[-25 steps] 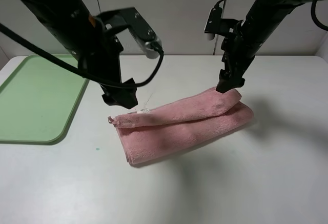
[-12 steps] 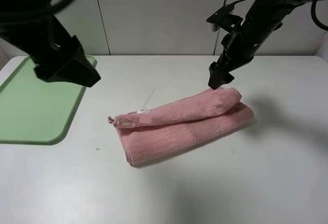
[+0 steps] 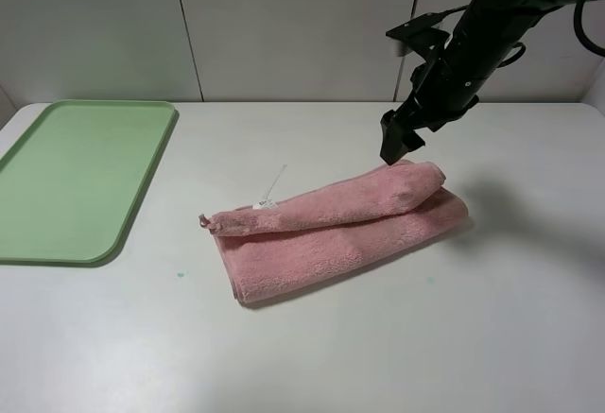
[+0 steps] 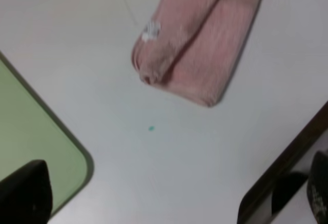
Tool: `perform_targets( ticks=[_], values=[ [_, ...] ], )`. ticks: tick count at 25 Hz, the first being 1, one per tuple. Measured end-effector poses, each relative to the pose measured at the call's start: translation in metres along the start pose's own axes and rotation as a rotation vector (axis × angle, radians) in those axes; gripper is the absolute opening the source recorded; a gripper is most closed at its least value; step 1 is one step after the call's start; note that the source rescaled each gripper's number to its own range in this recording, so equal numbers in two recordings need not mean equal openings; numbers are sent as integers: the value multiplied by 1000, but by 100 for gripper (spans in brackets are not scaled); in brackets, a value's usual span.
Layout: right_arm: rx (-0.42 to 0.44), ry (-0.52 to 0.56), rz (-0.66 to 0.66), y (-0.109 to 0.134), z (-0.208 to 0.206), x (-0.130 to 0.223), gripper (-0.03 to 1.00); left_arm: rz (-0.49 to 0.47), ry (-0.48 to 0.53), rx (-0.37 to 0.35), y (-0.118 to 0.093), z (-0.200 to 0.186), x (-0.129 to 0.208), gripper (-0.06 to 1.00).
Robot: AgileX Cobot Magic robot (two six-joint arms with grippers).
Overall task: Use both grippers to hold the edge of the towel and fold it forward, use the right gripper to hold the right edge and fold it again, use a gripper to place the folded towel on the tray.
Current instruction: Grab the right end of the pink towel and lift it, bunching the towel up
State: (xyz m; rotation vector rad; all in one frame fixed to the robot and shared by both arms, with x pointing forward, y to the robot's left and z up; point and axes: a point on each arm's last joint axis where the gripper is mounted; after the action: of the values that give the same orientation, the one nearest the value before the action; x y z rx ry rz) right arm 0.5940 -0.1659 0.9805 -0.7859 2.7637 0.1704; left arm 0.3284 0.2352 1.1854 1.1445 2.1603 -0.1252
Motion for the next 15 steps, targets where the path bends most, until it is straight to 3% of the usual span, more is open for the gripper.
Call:
perform_targets(
  ticks=[9, 15],
  values=[
    [-1, 2, 0, 0, 0, 0, 100, -85, -270, -58, -22, -65, 62, 100],
    [-1, 4, 0, 0, 0, 0, 100, -133, -271, -30, -41, -44, 110, 100]
  ],
)
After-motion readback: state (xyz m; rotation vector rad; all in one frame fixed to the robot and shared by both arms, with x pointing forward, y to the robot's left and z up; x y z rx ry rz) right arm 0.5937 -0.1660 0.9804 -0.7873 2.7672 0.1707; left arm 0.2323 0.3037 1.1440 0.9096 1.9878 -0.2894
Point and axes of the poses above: a point on each arm's last joint axis where the gripper is mounted, z pointing out along that axis toward the gripper, y along the wrist's bending axis when the last joint is at zero, x = y × z, and after that the axes turned 12 degrees about z, right-handed
